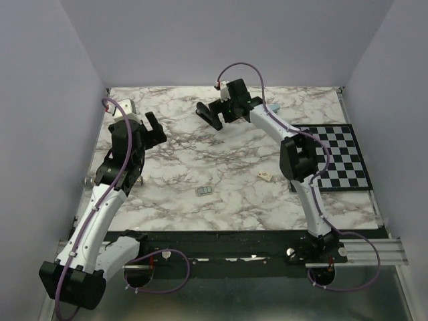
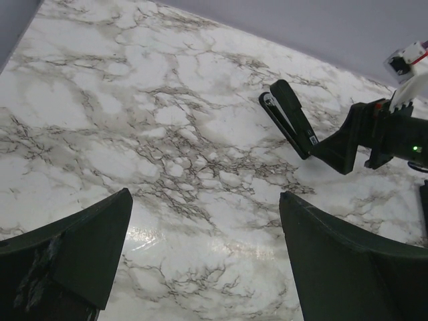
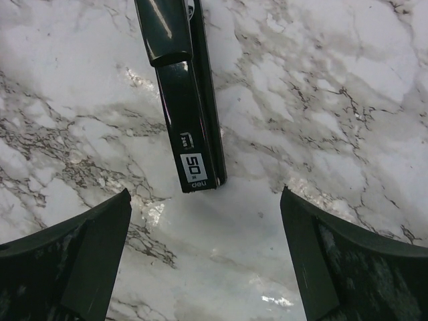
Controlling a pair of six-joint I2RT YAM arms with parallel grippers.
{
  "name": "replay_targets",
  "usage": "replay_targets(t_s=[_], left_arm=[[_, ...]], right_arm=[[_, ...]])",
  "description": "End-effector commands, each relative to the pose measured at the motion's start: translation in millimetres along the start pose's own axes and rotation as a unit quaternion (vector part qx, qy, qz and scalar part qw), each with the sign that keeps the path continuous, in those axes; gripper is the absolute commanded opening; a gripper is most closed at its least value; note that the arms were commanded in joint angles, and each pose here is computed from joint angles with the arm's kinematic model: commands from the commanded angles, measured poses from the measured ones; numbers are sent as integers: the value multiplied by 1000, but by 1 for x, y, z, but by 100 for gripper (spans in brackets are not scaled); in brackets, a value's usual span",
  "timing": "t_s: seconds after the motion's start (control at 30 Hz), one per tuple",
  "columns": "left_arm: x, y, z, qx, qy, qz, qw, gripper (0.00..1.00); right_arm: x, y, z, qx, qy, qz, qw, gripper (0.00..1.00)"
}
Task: Load the staples into the stapler
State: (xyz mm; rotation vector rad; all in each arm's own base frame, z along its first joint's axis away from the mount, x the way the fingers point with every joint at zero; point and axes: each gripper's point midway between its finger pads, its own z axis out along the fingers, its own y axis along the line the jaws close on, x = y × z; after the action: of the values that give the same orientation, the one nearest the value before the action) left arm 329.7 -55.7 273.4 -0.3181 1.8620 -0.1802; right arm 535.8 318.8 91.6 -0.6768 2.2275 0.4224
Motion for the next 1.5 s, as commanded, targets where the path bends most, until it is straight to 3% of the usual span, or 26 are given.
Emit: replay_targets(t_s=[0.0,0.23,0.4,0.5,0.73,0.83,0.87,0.9,1.0,1.03,1.1,1.23,1.27,1.33,1.37,1.4,1.47], left_arm=[[-18,-4,-4,36,-26,-19,999,99],[-14,-2,0,39,-17,-19,999,99],[-14,-2,0,44,-17,-20,999,99],[-14,-2,1,46,-16,-22,999,99],[-8,-3,4,52,-7,-27,998,99],[-4,-6,8,58,2,-29,998,99],[-3,-7,9,59,4,-29,998,99],[1,-7,12,60,12,-30,998,99],[9,-13,18,71,31,-31,996,99],[11,-15,19,76,36,-36,996,98],[20,-18,26,79,53,-41,995,98],[33,-30,32,76,77,-35,993,99],[35,-34,34,73,79,-36,994,99],[41,-42,40,52,84,-30,995,99],[44,-44,43,40,89,-34,995,99],[60,-52,49,32,112,-19,993,99],[52,-58,59,2,100,-14,995,99]], right_arm=[[24,5,15,2,55,-36,998,100],[16,16,30,-11,50,-44,998,94],[17,26,32,-31,51,-49,997,73],[18,30,31,-40,54,-40,997,67],[25,51,29,-88,60,-13,994,62],[28,68,18,-130,59,-3,990,56],[10,72,1,-137,38,-4,990,54],[31,74,1,-143,57,4,988,54],[-7,89,-43,-173,-17,-11,985,53],[0,87,-44,-169,-27,-9,985,52],[-17,67,-69,-119,-62,31,990,53],[-9,2,-96,21,-95,110,989,61],[10,-9,-97,43,-82,129,987,64],[8,-31,-121,83,-108,171,976,77],[35,-36,-121,96,-91,188,973,82],[37,-45,-130,113,-104,212,965,86],[27,-49,-158,125,-148,224,955,97]])
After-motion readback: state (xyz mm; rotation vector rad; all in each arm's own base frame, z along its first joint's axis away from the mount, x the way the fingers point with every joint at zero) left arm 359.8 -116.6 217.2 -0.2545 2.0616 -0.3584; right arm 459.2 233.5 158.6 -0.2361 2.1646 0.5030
